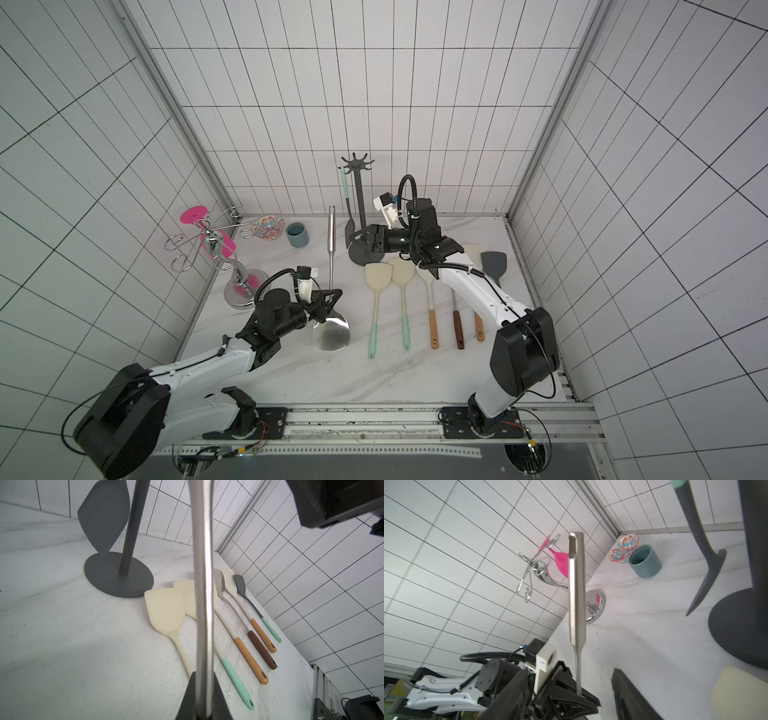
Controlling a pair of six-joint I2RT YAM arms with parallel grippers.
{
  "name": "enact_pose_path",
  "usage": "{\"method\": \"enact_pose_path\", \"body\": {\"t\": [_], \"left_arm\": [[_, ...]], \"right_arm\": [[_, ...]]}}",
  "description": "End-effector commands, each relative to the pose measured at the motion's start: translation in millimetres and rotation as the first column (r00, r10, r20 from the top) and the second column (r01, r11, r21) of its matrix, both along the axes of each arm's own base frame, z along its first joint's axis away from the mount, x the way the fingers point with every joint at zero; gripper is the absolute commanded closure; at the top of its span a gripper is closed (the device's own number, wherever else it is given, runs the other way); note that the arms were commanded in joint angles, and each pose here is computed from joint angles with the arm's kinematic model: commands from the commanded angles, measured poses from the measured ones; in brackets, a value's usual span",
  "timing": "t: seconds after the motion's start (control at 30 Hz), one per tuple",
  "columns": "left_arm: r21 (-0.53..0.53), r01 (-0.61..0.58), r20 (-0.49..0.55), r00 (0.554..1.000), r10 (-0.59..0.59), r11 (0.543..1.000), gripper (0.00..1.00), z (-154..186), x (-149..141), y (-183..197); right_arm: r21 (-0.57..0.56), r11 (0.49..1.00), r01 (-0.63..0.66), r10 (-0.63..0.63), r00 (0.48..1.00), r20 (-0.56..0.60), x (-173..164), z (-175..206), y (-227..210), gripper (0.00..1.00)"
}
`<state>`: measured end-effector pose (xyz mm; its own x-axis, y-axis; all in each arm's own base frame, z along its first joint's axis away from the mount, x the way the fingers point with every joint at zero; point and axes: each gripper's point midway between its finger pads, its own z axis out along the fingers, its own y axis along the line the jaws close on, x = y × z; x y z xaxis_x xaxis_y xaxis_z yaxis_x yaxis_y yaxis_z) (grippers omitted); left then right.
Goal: Take the spatula off the kitchen utensil rack
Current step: Place the spatula at the center of the board.
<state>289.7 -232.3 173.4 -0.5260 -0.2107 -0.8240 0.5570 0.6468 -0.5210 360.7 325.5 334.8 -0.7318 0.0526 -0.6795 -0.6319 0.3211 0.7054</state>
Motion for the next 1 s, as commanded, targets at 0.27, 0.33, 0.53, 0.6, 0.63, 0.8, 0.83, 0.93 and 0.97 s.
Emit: {"method": "enact_pose_path", "body": {"t": [0.27, 0.33, 0.53, 0.6, 0.63, 0.8, 0.83, 0.93, 0.97], "left_arm": [[-0.013, 0.228, 0.117, 0.967, -0.225, 0.974, 1.0, 30, -18, -51], [-0.011, 0.242, 0.109, 0.965, -0.24, 0.97, 1.0, 28, -19, -55], [-0.01, 0.256, 0.103, 0.962, -0.253, 0.967, 1.0, 26, -19, -58], [-0.012, 0.254, 0.105, 0.962, -0.251, 0.967, 1.0, 27, -20, -58], [-0.013, 0.248, 0.104, 0.964, -0.245, 0.969, 1.0, 26, -19, -56], [-0.02, 0.221, 0.088, 0.972, -0.218, 0.975, 0.74, 24, -16, -54], [-0.024, 0.216, 0.084, 0.973, -0.214, 0.976, 0.6, 24, -16, -54], [-0.037, 0.186, 0.054, 0.981, -0.184, 0.982, 0.27, 24, -13, -50], [-0.042, 0.17, 0.044, 0.985, -0.168, 0.985, 0.21, 26, -12, -47]], "right_arm": [[0.073, 0.988, -0.133, 0.135, 0.991, -0.022, 18, 30, 23, 0.08], [0.078, 0.984, -0.159, 0.16, 0.987, -0.014, 14, 33, 27, 0.19], [0.075, 0.981, -0.179, 0.18, 0.984, 0.002, 6, 34, 22, 0.86], [0.071, 0.983, -0.168, 0.168, 0.986, 0.01, 6, 34, 19, 1.0], [0.069, 0.984, -0.163, 0.162, 0.987, 0.017, 6, 34, 18, 1.0], [0.106, 0.991, -0.079, 0.072, 0.995, 0.061, 14, 45, 8, 1.0], [0.123, 0.991, -0.051, 0.042, 0.996, 0.076, 17, 48, 5, 1.0], [0.15, 0.988, 0.038, -0.055, 0.992, 0.113, 22, 54, -5, 1.0], [0.16, 0.985, 0.069, -0.09, 0.988, 0.129, 23, 57, -10, 1.0]]}}
